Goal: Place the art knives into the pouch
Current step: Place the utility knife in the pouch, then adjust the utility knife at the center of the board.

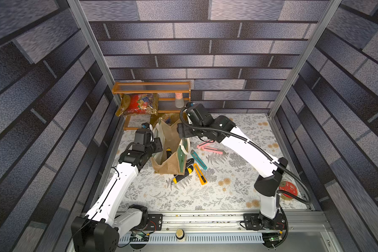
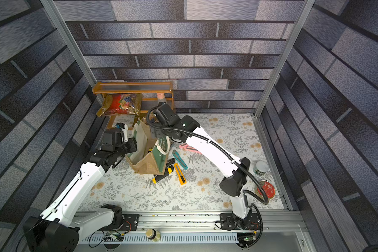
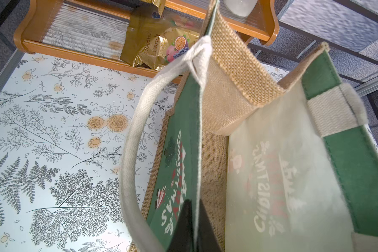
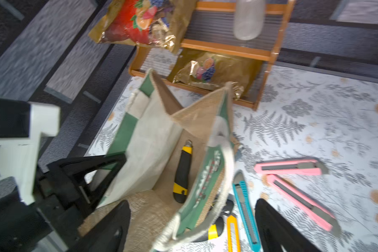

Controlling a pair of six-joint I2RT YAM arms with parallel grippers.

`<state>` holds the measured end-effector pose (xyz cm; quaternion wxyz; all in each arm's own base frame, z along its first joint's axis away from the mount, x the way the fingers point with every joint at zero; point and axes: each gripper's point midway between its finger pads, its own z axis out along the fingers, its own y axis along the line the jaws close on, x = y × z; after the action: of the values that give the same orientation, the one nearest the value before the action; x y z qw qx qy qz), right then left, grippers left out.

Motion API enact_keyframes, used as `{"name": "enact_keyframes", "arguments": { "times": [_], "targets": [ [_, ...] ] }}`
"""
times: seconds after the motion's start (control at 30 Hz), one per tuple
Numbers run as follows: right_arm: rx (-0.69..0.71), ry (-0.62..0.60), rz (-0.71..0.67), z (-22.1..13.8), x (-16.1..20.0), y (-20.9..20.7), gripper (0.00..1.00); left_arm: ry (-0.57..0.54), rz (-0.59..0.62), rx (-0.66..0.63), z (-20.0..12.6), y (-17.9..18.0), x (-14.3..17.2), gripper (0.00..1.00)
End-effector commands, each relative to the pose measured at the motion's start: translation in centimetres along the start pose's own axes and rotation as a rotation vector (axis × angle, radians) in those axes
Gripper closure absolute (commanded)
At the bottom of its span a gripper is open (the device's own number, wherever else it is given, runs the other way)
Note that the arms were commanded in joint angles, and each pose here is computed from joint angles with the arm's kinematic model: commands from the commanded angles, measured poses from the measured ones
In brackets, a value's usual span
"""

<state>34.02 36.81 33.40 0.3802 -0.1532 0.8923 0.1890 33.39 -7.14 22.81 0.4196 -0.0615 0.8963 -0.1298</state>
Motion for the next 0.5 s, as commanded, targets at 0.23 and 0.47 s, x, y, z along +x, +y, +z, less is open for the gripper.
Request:
{"name": "enact_keyframes", "arguments": {
  "times": [0.23,0.47],
  "targets": [
    [0.217,0.089,0.009,3.7,3.5,-15.1,0.18,-0.020,-0.005,0.009,-0.5,-0.2,0.1,0.94],
    [0.238,0.234,0.048,8.6,8.2,-20.5,0.25,0.001,-0.003,0.014,-0.1,-0.3,0.3,0.93]
  ]
}}
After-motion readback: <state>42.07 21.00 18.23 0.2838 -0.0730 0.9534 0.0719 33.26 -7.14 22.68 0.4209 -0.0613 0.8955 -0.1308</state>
